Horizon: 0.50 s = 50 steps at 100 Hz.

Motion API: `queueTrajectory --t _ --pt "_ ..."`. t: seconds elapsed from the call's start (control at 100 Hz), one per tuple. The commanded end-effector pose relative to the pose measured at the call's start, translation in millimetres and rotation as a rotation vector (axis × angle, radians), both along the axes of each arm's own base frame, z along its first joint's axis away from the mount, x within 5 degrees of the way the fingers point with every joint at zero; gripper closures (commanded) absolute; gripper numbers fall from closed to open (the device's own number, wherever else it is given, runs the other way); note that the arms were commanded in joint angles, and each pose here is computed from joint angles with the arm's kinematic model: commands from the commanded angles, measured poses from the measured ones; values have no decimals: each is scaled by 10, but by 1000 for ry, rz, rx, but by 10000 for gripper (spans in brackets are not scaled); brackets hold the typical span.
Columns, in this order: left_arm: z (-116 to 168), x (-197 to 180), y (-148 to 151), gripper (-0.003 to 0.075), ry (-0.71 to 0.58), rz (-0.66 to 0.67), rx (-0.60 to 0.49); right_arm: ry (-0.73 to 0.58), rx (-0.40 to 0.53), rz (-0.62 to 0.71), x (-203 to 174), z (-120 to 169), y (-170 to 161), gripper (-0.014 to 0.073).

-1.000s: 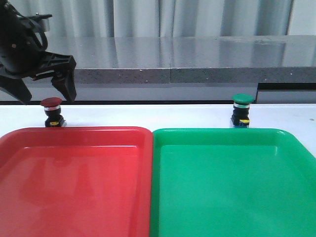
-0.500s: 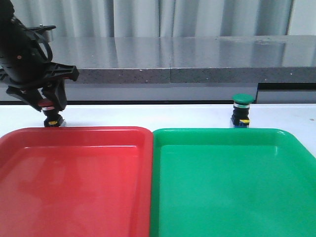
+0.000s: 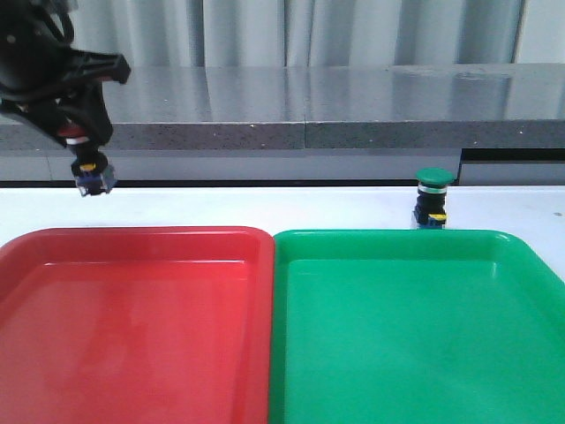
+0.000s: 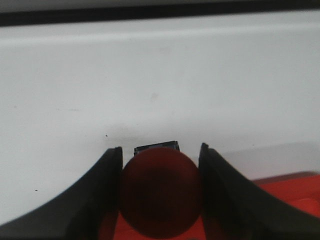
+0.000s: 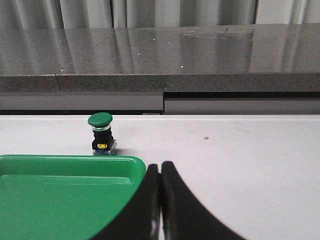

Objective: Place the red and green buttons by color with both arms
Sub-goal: 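Lift the red button with the left gripper toward the red tray, then lower the red button into the red tray and open the left gripper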

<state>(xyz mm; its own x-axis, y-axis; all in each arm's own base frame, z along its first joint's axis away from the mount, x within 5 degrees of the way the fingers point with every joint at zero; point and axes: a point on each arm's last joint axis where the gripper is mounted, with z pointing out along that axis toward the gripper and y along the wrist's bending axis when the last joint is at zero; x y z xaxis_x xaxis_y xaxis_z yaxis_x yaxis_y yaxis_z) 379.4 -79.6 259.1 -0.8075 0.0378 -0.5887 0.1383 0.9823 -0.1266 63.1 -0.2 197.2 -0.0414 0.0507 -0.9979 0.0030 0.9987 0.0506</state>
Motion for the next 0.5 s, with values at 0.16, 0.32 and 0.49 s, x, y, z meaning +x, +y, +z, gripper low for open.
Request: queueTrajectory --t 0.16,0.32,0.49 --pt "453 -524 -35 622 -162 0 -85 -92 -13 13 4 120 11 655" --pt "351 -826 -132 622 -156 -34 -100 -92 -13 13 4 120 11 655" --pt "140 -945 -202 622 -134 -26 -123 -92 -13 13 4 120 11 655"
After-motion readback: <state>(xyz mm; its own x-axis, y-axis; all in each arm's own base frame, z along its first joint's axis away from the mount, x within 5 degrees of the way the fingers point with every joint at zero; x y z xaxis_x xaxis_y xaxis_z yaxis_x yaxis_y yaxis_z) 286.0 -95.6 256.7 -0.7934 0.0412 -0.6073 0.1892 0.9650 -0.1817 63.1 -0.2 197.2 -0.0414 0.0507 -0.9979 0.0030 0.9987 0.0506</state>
